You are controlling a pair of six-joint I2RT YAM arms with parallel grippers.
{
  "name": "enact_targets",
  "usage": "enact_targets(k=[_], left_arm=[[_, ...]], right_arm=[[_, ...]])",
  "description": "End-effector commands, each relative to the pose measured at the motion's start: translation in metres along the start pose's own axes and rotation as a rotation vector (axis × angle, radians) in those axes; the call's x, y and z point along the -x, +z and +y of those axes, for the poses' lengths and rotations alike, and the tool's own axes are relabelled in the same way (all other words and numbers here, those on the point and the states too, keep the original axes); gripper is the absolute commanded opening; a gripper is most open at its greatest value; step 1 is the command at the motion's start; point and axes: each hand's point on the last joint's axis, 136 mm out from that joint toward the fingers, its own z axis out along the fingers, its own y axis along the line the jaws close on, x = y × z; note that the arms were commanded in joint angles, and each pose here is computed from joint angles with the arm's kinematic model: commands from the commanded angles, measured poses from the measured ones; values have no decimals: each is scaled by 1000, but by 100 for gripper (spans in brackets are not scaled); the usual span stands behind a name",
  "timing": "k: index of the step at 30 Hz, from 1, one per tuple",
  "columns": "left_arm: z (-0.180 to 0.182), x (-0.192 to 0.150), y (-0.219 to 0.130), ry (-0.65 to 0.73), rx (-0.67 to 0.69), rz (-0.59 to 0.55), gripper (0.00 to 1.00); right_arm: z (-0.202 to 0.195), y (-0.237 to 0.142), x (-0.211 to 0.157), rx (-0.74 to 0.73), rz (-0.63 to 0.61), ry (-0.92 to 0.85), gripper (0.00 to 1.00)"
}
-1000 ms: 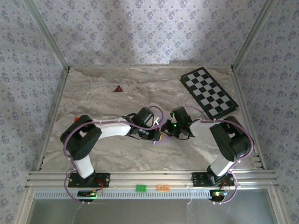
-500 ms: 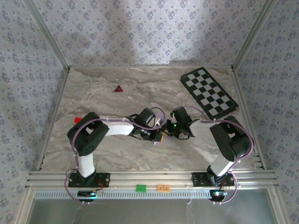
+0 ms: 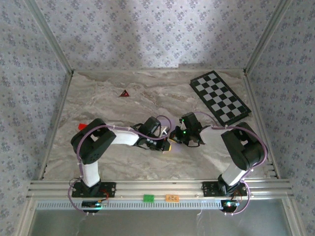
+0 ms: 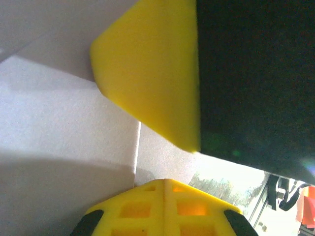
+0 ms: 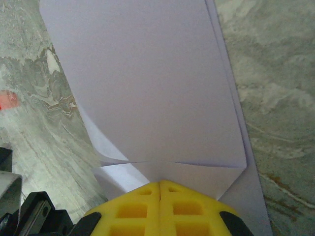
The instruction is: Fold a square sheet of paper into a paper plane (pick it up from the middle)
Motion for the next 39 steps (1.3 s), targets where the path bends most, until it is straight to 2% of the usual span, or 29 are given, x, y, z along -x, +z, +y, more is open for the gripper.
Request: enact_targets(k=[1, 17, 29, 35, 39], left_arm=[[-6, -5, -10, -3, 0, 4, 0], [14, -44, -4, -47, 11, 54, 0], [12, -50, -15, -25, 48, 42, 0], [-26, -24, -37, 67, -26, -40, 0], [-25, 2, -43, 56, -10, -113, 0]], right_arm=[[-51, -1, -22, -182, 49, 54, 0], [-54, -1, -22, -190, 53, 54, 0], [-53, -1, -22, -186, 51, 54, 0], [-51, 0, -21, -180, 50, 53, 0], [-50, 0, -20, -174, 49, 53, 0]])
